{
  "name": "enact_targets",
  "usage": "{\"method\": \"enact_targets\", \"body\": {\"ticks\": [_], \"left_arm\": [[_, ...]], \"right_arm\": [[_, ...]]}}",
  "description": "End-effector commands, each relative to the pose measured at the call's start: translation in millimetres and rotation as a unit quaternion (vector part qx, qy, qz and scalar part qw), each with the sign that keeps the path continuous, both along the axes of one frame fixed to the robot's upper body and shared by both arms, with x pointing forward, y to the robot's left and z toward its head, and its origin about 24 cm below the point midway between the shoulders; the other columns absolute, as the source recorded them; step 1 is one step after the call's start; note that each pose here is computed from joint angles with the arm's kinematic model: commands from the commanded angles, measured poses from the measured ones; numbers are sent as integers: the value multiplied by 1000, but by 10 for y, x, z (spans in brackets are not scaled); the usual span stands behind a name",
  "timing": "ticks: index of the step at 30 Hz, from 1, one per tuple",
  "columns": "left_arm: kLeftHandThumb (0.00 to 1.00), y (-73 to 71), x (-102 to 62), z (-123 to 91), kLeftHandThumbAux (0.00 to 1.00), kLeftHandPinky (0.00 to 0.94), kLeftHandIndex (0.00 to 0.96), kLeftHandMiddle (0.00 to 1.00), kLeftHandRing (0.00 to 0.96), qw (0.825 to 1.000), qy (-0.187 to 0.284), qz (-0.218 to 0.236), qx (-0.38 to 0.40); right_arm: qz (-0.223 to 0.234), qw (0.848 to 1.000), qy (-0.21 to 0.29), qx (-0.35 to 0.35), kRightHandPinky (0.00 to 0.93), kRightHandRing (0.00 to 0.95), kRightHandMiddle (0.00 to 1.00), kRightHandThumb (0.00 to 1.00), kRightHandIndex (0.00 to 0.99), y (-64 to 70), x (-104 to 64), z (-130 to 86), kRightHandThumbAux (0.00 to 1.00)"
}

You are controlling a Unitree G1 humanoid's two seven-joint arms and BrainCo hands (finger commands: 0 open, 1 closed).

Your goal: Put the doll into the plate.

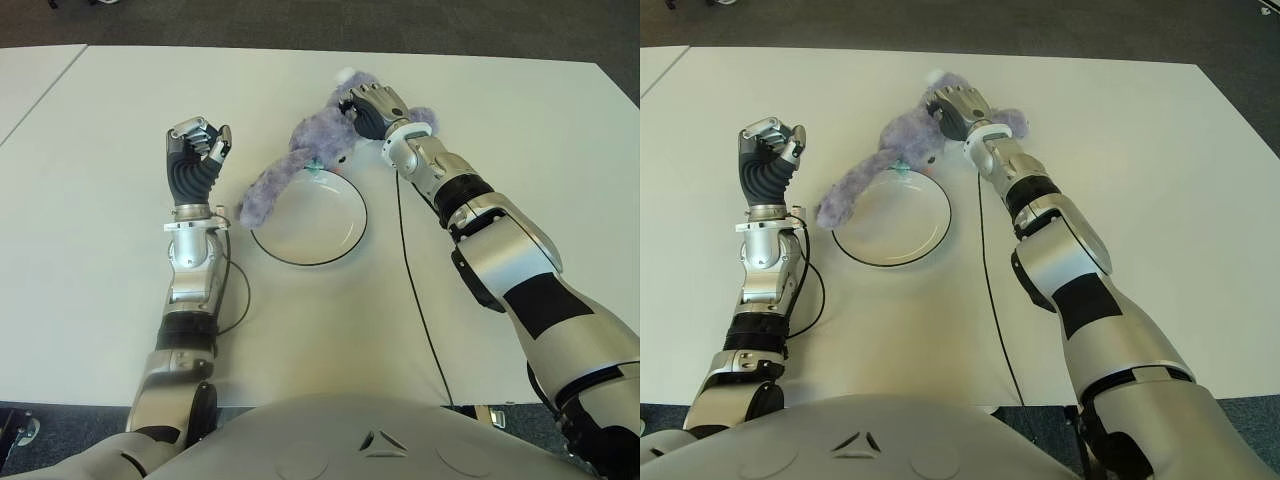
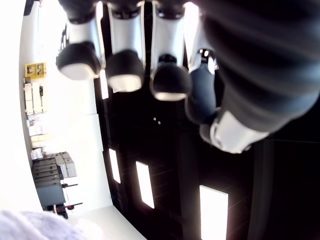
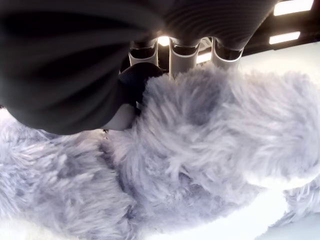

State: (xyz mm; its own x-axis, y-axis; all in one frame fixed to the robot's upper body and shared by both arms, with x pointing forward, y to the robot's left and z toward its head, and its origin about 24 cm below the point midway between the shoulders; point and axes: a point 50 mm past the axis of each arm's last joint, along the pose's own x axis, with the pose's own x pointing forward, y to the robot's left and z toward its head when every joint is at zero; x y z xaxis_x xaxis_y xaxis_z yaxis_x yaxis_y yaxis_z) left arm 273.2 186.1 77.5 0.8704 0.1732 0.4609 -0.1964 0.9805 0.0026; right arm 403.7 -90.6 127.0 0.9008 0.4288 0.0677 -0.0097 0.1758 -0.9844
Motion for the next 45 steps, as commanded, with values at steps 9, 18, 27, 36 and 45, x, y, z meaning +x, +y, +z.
{"method": "enact_targets", "body": {"ticks": [9, 18, 27, 36, 45], "left_arm": [[713, 11, -436, -758, 708, 864, 443, 863, 877, 986, 159, 25, -33], [713, 11, -444, -764, 708, 864, 443, 863, 877, 986, 162, 26, -32], [713, 10, -449, -771, 708, 867, 443, 866, 879, 986, 163, 25, -32], [713, 3, -439, -778, 708, 867, 443, 866, 879, 985, 166, 24, -31], [713, -15, -425, -787, 708, 865, 442, 868, 880, 985, 168, 19, -31]], "right_arm": [[-87, 993, 74, 0, 430, 538, 525, 1000, 404, -306, -127, -525, 664], [-84, 995, 37, 27, 462, 520, 497, 1000, 381, -353, -96, -400, 666], [-25, 999, -45, -4, 466, 517, 494, 1000, 374, -385, -70, -135, 667], [12, 994, -105, -41, 482, 553, 526, 1000, 384, -417, -80, 31, 661], [41, 989, -132, -60, 334, 312, 278, 798, 216, -445, -113, 169, 464]]}}
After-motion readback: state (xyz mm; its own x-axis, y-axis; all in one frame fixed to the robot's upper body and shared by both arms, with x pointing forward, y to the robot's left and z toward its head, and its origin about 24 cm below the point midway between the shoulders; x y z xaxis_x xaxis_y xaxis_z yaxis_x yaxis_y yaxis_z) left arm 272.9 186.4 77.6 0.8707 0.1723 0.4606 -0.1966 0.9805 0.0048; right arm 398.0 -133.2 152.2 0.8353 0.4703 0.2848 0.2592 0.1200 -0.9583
